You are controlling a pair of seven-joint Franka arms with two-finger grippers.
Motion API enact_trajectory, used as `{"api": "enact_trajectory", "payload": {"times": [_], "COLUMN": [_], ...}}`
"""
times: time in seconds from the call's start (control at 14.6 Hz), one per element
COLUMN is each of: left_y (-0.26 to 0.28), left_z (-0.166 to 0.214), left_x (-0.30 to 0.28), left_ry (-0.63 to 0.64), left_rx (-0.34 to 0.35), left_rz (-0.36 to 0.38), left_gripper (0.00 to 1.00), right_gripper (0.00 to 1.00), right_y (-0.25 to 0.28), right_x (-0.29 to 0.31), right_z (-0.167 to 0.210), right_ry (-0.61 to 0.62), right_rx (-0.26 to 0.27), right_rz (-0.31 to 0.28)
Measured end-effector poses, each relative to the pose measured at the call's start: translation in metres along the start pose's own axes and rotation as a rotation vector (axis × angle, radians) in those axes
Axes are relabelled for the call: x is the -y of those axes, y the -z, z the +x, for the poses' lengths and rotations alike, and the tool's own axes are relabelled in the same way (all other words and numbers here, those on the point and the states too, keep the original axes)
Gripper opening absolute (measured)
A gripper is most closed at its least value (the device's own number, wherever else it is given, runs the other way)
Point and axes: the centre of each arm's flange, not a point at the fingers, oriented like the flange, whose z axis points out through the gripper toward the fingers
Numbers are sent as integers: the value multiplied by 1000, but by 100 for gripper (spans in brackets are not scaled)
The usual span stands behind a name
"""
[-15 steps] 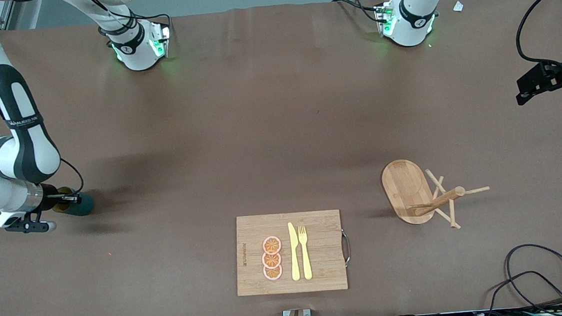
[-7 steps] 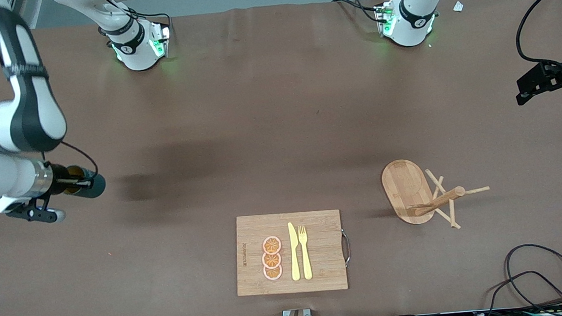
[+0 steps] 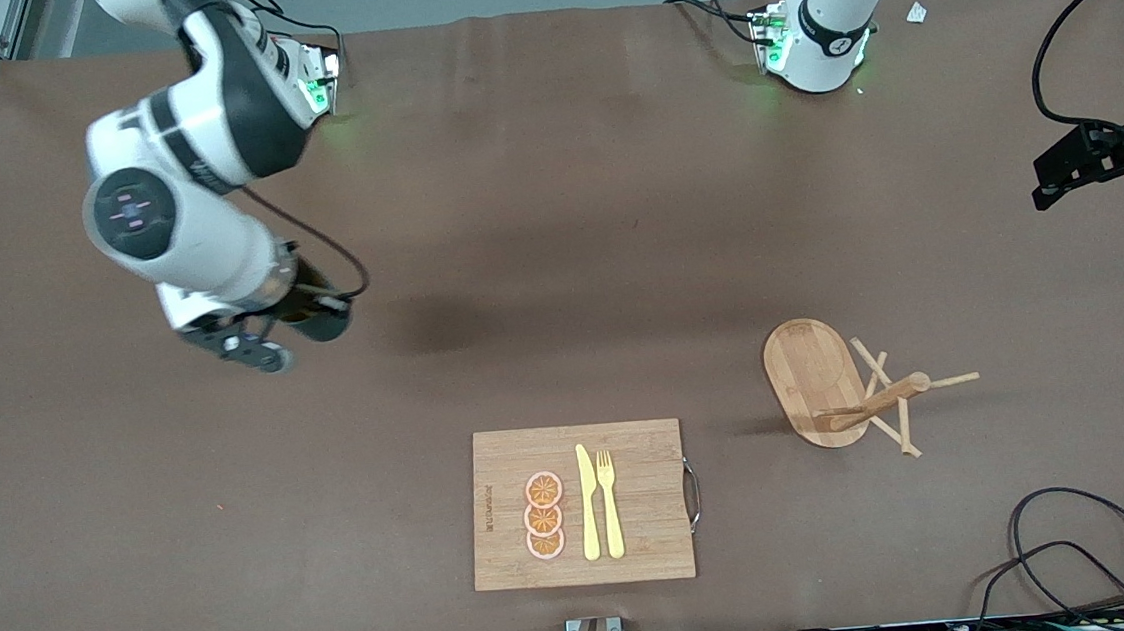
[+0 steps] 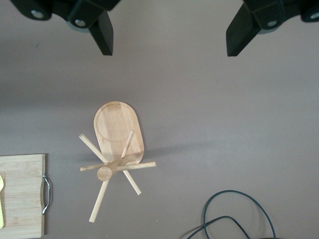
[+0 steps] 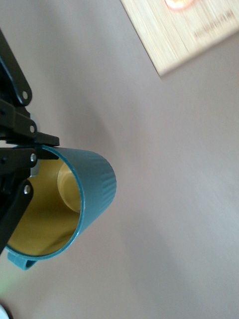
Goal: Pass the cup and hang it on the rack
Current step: 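Lift the teal mug with the right gripper toward the table middle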
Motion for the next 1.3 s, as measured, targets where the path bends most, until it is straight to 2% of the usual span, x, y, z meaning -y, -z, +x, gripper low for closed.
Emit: {"api": "enact_trajectory", "payload": {"times": [0.34, 0.55, 0.68, 1.03, 1.3], "left_y": [0, 0, -1, -9, -16], "left_z": [0, 0, 0, 5, 9], "left_x": [0, 0, 0, 10, 17], "left_ry": [0, 0, 1, 17, 27], "left_rx": [0, 1, 1, 8, 11], "left_rz": [0, 0, 0, 0, 0], "left_gripper": [100, 100, 100, 100, 100], "right_gripper": [4, 4, 4, 4, 4], "right_y": [-48, -91, -114, -153, -170], "right_x": [94, 140, 162, 197, 221], "right_z": [-101, -168, -199, -221, -219], "right_ry": [-85, -13, 12, -43, -100], "right_rx": [-27, -39, -38, -37, -45], "right_rz": [34, 42, 29, 15, 54]}}
